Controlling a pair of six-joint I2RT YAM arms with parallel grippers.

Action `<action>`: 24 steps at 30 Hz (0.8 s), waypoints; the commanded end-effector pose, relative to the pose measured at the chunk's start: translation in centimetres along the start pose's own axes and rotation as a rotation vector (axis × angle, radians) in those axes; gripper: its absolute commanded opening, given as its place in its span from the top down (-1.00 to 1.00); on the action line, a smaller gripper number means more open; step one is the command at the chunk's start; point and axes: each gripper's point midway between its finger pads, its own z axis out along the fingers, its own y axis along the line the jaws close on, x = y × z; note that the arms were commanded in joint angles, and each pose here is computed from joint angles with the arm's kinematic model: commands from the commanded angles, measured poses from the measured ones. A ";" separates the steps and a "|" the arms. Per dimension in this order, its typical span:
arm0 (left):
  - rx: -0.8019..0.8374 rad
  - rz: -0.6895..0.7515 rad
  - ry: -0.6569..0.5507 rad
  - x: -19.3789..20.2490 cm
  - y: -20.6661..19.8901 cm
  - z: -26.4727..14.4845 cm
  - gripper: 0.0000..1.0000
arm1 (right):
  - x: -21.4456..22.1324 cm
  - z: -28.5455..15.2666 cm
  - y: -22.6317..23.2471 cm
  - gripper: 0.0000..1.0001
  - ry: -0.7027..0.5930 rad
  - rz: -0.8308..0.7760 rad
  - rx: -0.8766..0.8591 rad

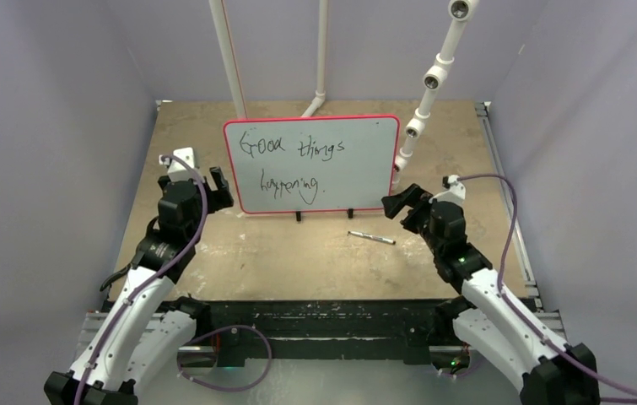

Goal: Write a sentence on the whiteboard
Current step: Place the whiteboard marker at the center of the board, then reset both arms

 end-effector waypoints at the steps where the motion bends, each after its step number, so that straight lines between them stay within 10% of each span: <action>1: -0.013 -0.025 -0.123 -3.7 0.5 -1.2 -0.61 | -6.3 -2.7 1.9 -0.97 -0.209 -0.091 -0.015; 10: 0.022 -0.051 -0.269 -6.5 0.9 -4.0 -0.75 | -13.6 -10.2 5.9 -0.93 -0.591 -0.264 -0.230; 24: -0.012 -0.066 -0.310 -7.0 1.9 -4.9 -0.82 | -15.1 -11.7 5.3 -0.93 -0.643 -0.296 -0.171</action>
